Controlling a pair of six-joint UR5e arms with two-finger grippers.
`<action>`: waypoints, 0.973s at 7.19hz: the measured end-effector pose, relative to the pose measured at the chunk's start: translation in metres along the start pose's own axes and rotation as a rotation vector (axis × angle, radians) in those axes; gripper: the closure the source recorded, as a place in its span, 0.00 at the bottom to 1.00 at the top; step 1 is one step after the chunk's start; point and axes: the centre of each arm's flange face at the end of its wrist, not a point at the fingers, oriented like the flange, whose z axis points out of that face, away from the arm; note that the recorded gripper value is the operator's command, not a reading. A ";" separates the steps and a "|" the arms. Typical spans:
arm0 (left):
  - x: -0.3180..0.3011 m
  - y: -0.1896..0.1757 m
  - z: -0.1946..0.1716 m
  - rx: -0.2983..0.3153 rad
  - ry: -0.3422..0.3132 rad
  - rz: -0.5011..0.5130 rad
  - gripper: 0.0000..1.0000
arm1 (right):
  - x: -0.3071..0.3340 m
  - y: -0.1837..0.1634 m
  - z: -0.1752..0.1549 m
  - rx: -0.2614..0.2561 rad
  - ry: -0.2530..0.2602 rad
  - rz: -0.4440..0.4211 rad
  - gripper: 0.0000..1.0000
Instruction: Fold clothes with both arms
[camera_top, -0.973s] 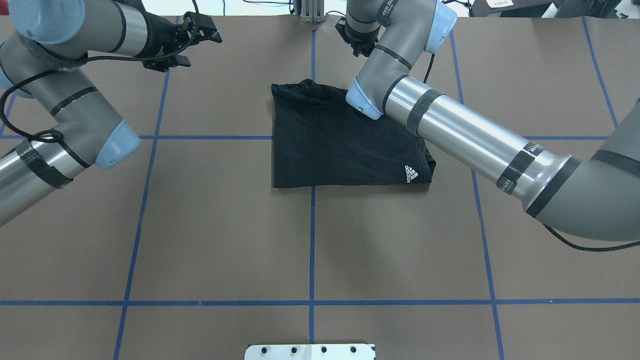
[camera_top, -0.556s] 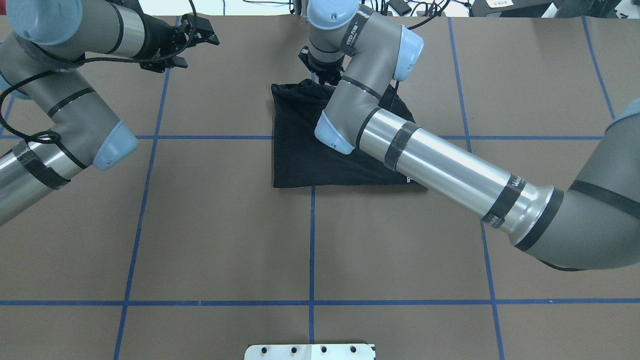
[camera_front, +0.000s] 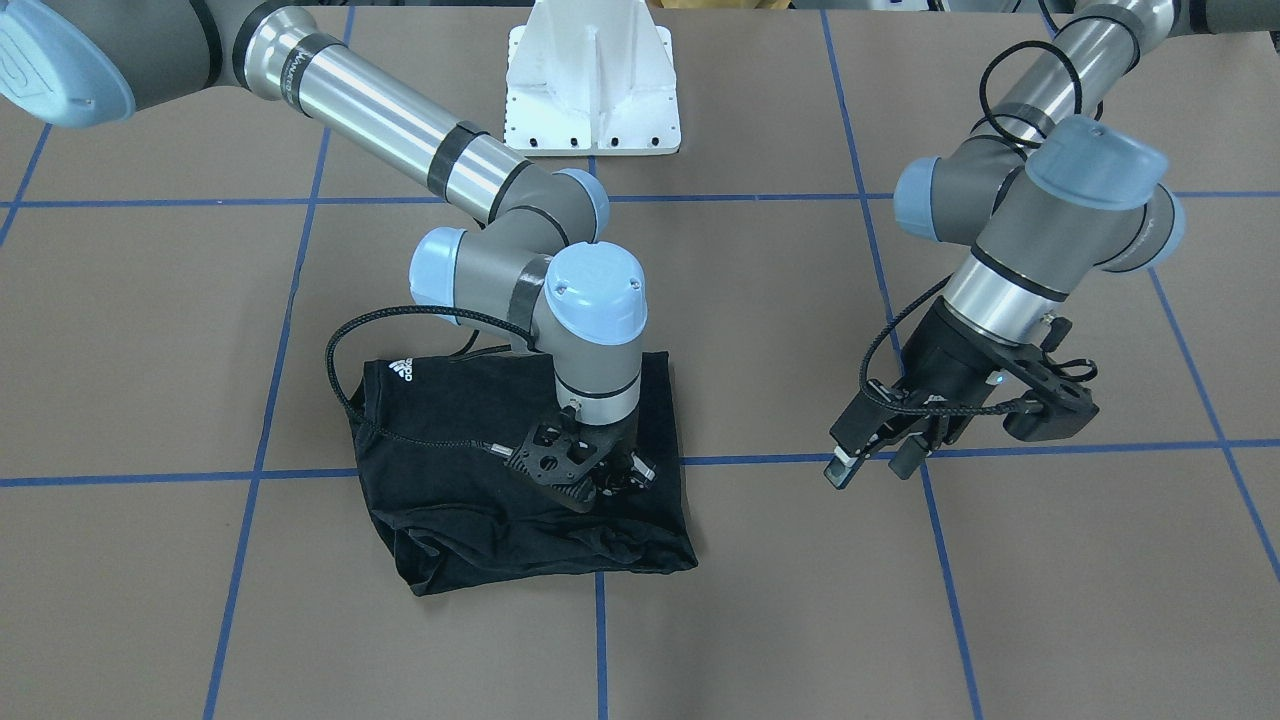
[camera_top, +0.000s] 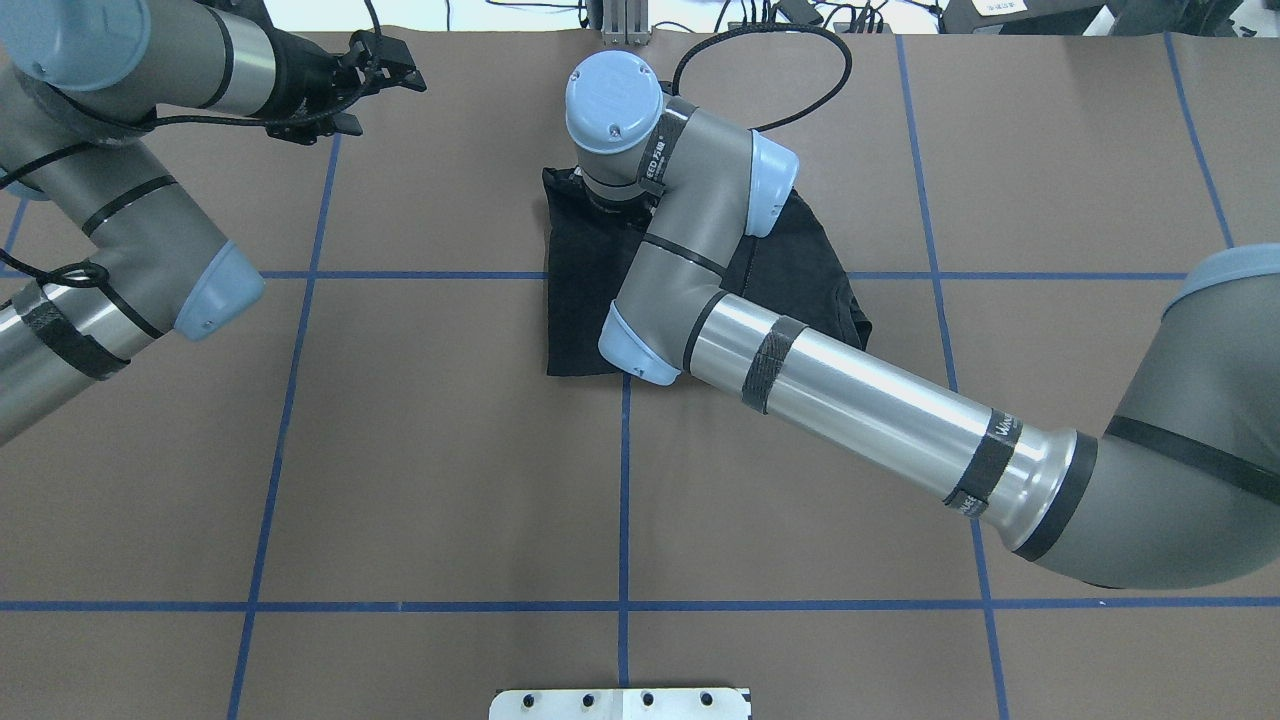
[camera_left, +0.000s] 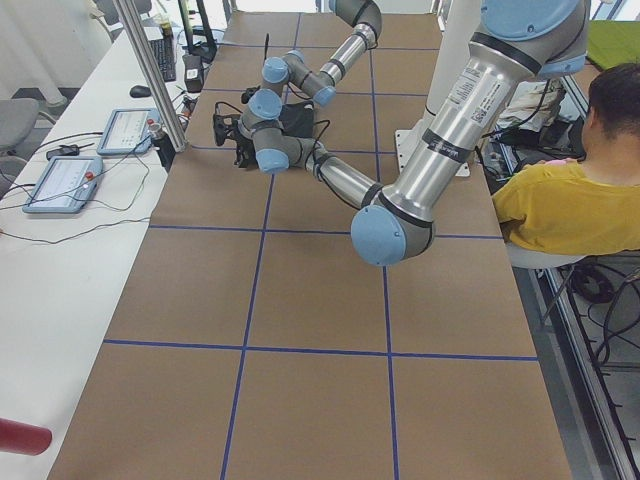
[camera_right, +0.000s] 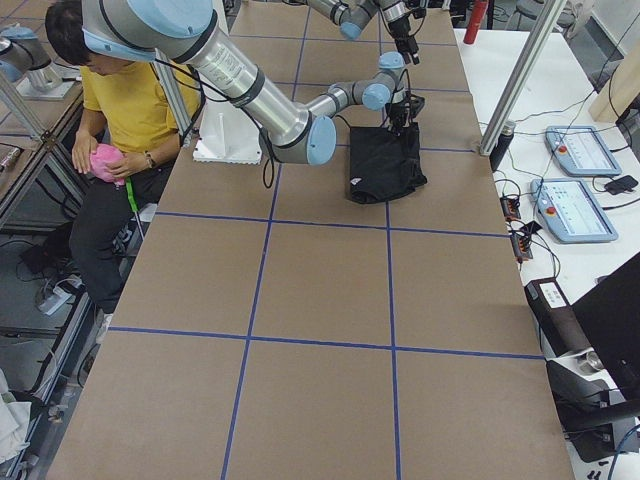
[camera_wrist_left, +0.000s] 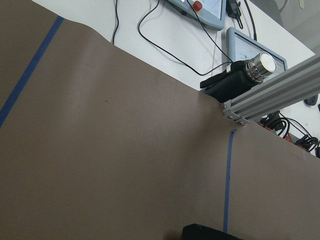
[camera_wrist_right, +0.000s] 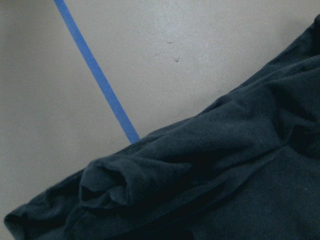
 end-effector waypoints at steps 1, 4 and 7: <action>0.000 0.000 -0.001 0.001 0.000 0.000 0.01 | -0.003 -0.005 0.005 0.011 -0.001 0.006 1.00; -0.002 0.002 -0.007 0.003 0.007 0.000 0.01 | -0.030 -0.043 0.005 0.070 -0.077 0.097 1.00; 0.004 0.005 -0.014 0.004 0.004 -0.005 0.01 | -0.041 -0.083 -0.004 0.152 -0.177 0.250 1.00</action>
